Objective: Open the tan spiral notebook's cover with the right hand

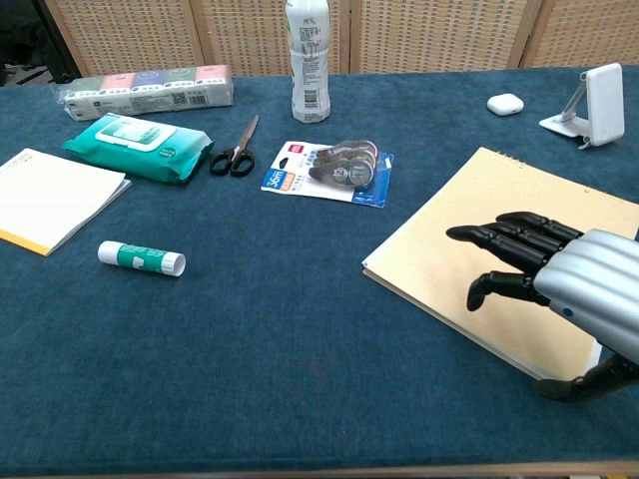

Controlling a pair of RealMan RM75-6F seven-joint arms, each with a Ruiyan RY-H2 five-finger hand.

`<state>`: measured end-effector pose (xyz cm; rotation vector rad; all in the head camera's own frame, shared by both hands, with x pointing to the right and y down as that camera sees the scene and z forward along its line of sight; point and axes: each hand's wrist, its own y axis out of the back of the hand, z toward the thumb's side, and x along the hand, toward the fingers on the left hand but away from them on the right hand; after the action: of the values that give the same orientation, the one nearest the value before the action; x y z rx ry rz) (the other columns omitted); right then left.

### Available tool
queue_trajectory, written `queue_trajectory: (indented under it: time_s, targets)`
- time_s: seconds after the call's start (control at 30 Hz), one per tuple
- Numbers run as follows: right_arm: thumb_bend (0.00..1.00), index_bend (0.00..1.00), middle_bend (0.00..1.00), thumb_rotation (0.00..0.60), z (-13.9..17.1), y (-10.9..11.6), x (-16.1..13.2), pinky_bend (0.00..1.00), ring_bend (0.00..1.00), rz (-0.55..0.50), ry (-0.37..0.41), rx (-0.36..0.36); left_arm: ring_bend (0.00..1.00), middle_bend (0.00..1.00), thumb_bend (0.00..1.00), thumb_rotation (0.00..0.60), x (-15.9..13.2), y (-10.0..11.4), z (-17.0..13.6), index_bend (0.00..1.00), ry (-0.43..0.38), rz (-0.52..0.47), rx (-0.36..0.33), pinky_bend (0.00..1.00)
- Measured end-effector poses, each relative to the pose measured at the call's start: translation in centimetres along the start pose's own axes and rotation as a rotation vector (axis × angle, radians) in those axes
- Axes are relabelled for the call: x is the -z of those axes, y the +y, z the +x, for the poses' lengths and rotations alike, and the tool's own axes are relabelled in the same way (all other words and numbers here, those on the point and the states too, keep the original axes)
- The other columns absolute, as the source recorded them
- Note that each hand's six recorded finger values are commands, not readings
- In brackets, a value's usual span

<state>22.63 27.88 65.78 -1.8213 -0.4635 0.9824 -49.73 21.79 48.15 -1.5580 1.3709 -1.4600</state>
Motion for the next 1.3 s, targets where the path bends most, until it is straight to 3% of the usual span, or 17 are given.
queue_trajectory:
  time_s: [0.63,0.87,1.1,1.3]
  targets:
    - [0.01,0.32,0.00,0.600,1.9,-0.9,2.1,0.00,0.00,0.079,-0.028,-0.026,0.00,0.00,0.00,0.600,-0.2,-0.2,0.0,0.00,-0.002,0.004,0.006,0.00]
    - [0.25,0.32,0.00,0.600,1.8,-0.9,2.4,0.00,0.00,0.082,-0.043,-0.018,0.00,0.00,0.00,0.600,-0.1,-0.2,0.0,0.00,0.000,0.002,0.006,0.00]
    - [0.34,0.32,0.00,0.600,1.6,-0.7,2.6,0.00,0.00,0.073,-0.064,-0.008,0.00,0.00,0.00,0.600,-0.1,-0.2,0.0,0.00,-0.001,0.000,0.006,0.00]
    - [0.34,0.32,0.00,0.600,1.3,-0.4,2.7,0.00,0.00,0.072,-0.077,0.001,0.00,0.00,0.00,0.600,-0.2,-0.2,0.0,0.00,-0.001,0.000,0.007,0.00]
